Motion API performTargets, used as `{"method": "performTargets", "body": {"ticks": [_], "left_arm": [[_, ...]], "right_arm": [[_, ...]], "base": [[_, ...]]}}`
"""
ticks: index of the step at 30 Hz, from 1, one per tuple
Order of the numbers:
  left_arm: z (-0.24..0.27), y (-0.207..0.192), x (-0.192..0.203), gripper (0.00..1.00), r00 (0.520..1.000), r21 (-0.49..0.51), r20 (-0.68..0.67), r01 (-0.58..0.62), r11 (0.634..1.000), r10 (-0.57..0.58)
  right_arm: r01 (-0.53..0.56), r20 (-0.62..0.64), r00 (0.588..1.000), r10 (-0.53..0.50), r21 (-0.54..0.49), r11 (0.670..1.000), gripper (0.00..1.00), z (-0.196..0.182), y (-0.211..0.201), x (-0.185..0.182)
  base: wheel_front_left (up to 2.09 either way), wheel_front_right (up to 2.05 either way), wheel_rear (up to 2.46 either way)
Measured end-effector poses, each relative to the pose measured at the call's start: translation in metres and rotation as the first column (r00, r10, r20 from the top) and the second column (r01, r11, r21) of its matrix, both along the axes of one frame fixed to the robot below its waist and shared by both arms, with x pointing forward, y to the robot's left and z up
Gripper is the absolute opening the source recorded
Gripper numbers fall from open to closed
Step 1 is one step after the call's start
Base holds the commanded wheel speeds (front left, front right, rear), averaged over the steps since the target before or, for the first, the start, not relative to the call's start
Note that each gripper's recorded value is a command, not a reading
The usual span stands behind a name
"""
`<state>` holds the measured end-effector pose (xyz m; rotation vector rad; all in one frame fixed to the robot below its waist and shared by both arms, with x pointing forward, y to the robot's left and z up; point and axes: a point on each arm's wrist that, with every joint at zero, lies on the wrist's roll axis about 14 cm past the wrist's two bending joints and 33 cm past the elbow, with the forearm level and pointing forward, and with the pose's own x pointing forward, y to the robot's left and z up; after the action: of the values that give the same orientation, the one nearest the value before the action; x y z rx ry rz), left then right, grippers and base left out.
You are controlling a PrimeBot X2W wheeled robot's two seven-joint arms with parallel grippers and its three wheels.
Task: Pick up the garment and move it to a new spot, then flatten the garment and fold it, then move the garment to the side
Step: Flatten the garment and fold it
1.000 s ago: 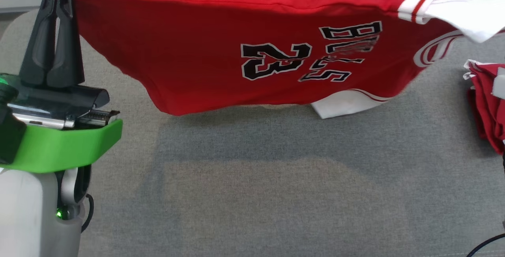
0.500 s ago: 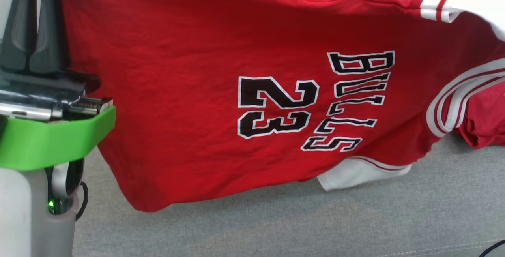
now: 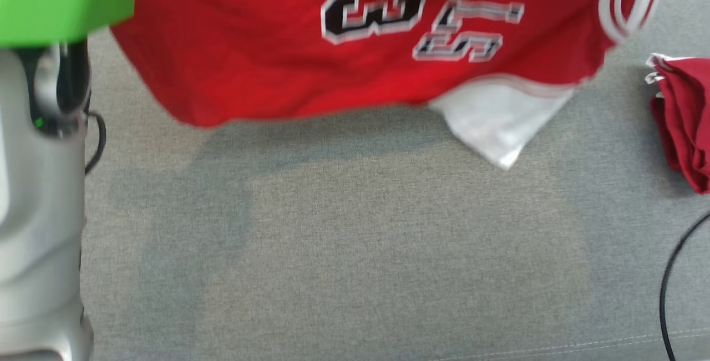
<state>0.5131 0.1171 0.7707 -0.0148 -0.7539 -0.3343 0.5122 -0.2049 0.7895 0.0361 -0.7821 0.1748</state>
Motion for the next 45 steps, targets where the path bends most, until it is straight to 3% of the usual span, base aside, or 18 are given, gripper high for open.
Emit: {"method": "performTargets", "body": {"ticks": [7,12,16,24,30,36,40,45], "left_arm": [[-0.003,0.005,0.063,0.0,0.999,-0.005,-0.044,-0.021,1.0,0.021],[-0.02,0.017,0.1,0.0,0.989,-0.034,-0.139,-0.057,0.998,0.051],[-0.066,0.023,0.126,0.0,0.953,-0.088,-0.301,-0.074,0.993,0.044],[-0.199,0.03,0.139,0.0,0.778,-0.177,-0.628,-0.142,0.974,-0.001],[-0.268,0.032,0.108,0.0,0.676,-0.22,-0.735,-0.182,0.958,-0.04],[-0.317,0.044,0.055,0.0,0.611,-0.233,-0.79,-0.228,0.945,-0.048],[-0.343,0.042,0.011,0.0,0.565,-0.216,-0.823,-0.228,0.95,-0.051],[-0.356,0.05,-0.041,0.0,0.54,-0.176,-0.842,-0.235,0.956,-0.022]], "right_arm": [[-0.06,-0.002,0.998,0.06,0.037,0.998,0.0,0.015,0.024,0.066],[-0.084,-0.058,0.994,0.092,0.124,0.989,0.0,0.011,0.033,0.102],[-0.068,-0.198,0.975,0.104,0.182,0.981,0.0,-0.034,0.036,0.128],[-0.032,-0.44,0.889,0.126,0.216,0.976,0.0,-0.148,0.041,0.14],[-0.011,-0.566,0.803,0.184,0.296,0.955,0.0,-0.234,0.04,0.109],[0.036,-0.664,0.703,0.253,0.389,0.92,0.0,-0.307,0.04,0.042],[0.07,-0.703,0.654,0.279,0.423,0.903,0.0,-0.335,0.038,-0.01],[0.124,-0.717,0.632,0.294,0.468,0.875,0.0,-0.346,0.031,-0.071]], "base": [[0.0,0.0,0.0],[0.0,0.0,0.0],[0.0,0.0,0.0],[0.0,0.0,0.0],[0.0,0.0,0.0],[0.0,0.0,0.0],[0.0,0.0,0.0],[0.0,0.0,0.0]]}}
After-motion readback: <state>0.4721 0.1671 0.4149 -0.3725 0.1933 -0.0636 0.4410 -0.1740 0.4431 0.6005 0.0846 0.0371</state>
